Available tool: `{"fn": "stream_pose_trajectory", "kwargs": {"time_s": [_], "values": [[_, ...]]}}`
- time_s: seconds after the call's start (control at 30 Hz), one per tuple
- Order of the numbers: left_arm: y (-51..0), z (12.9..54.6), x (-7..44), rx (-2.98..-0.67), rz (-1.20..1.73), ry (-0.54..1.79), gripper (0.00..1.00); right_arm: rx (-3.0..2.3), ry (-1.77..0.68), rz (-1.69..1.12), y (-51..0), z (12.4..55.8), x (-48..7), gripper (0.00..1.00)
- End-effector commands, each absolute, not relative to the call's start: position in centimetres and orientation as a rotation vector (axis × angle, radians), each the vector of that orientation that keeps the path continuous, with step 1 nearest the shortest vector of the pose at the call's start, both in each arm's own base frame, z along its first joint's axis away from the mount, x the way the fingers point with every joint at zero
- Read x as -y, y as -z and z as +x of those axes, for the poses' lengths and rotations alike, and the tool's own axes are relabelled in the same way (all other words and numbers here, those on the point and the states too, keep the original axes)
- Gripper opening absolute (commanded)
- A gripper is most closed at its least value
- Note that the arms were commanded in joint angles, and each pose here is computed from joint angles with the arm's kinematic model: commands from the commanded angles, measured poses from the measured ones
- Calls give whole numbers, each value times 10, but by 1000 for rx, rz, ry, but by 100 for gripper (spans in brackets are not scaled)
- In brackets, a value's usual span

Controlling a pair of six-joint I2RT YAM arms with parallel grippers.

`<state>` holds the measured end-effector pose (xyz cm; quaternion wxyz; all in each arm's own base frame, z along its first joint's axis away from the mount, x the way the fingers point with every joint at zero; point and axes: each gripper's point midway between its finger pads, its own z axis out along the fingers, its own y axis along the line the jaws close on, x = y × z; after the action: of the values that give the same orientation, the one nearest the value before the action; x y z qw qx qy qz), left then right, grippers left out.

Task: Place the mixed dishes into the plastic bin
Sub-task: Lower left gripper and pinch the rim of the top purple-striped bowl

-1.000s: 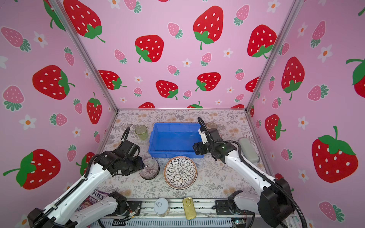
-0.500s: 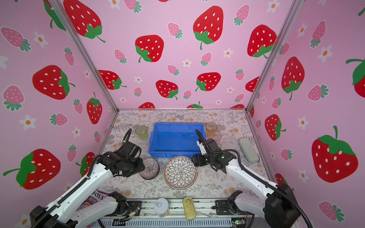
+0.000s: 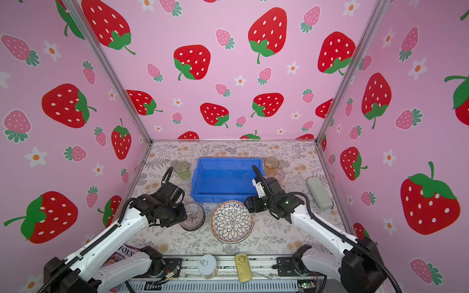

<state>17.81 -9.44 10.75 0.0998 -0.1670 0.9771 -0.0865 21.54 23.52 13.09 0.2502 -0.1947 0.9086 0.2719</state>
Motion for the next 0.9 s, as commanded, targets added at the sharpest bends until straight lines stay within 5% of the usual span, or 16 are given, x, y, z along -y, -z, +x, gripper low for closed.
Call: {"fn": "stream_pose_trajectory", "kwargs": {"time_s": [0.0, 0.87], "values": [[-104, 176, 92, -2894, -500, 226, 44, -2468, -763, -532, -133, 213, -237, 79], [-100, 176, 82, -2878, -500, 130, 30, -2433, -785, -529, -141, 219, -244, 79]]}}
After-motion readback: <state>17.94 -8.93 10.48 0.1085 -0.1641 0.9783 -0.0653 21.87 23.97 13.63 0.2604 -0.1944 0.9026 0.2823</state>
